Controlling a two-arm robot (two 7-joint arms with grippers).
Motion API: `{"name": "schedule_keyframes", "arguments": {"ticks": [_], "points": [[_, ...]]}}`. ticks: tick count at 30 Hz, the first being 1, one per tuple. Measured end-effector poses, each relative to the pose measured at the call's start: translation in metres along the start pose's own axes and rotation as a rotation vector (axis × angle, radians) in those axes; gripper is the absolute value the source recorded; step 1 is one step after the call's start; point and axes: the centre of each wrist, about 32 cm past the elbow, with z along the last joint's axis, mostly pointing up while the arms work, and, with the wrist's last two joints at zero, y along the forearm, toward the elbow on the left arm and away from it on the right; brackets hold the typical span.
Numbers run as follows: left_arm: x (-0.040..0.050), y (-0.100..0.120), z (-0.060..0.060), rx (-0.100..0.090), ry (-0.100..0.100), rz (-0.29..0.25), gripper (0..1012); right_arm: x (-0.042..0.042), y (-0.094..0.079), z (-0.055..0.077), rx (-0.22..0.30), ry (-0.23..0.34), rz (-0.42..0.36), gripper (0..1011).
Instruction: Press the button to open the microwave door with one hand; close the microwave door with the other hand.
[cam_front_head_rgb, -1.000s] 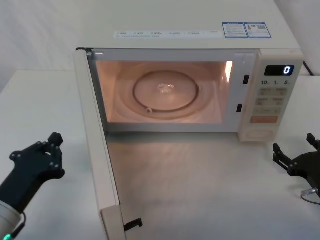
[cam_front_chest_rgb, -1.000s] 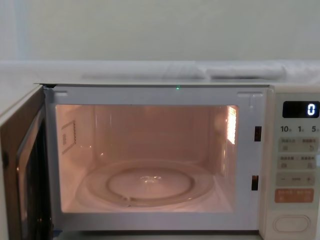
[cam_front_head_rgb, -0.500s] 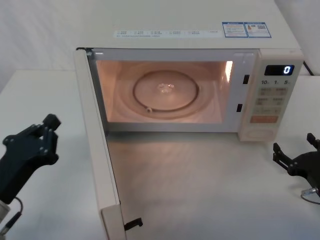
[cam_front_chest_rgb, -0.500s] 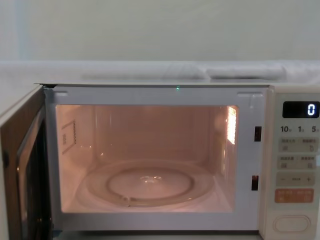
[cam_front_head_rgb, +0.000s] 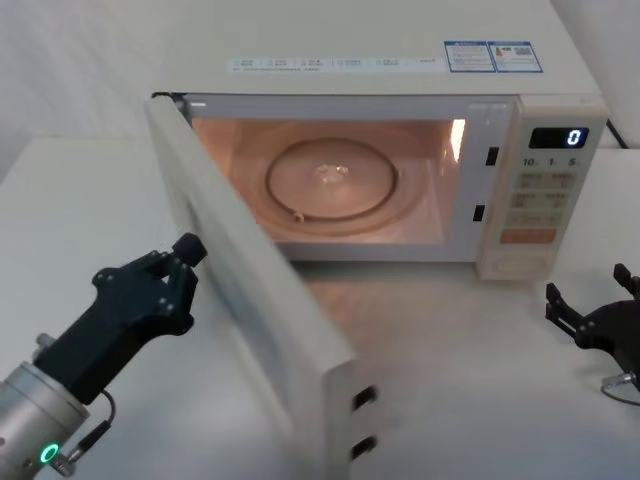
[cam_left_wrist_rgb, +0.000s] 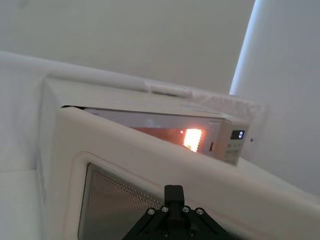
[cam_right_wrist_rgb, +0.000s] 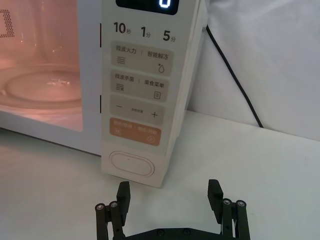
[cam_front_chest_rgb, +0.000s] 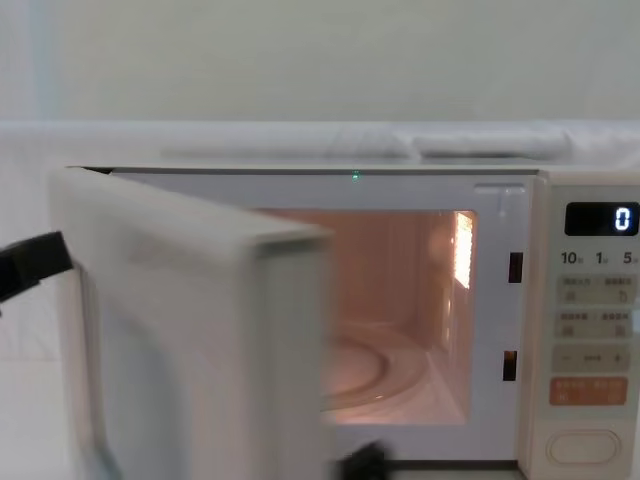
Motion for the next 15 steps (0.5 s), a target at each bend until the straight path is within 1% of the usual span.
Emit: {"name": "schedule_keyframes", "arguments": {"ticks": [3, 7, 10, 12, 13, 15], "points": [[-0.0009, -0.003, -0.001, 0.01, -0.001, -0.013, 0, 0.0, 0.0, 0.0, 0.0, 0.0, 0.0, 1002], [-0.0006, -0.006, -0.002, 0.012, -0.003, -0.01, 0, 0.0, 0.0, 0.0, 0.0, 0.0, 0.0, 1002], [0.0007, -0.012, -0.004, 0.009, -0.018, 0.002, 0, 0.0, 0.0, 0.0, 0.0, 0.0, 0.0, 1002], [0.0012, -0.015, -0.005, 0.01, -0.024, 0.006, 0, 0.0, 0.0, 0.0, 0.0, 0.0, 0.0, 1002], [0.0018, -0.018, -0.007, 0.014, -0.032, 0.007, 0, 0.0, 0.0, 0.0, 0.0, 0.0, 0.0, 1002], [0.0028, -0.021, -0.008, 0.019, -0.04, 0.008, 0, 0.0, 0.0, 0.0, 0.0, 0.0, 0.0, 1002]]}}
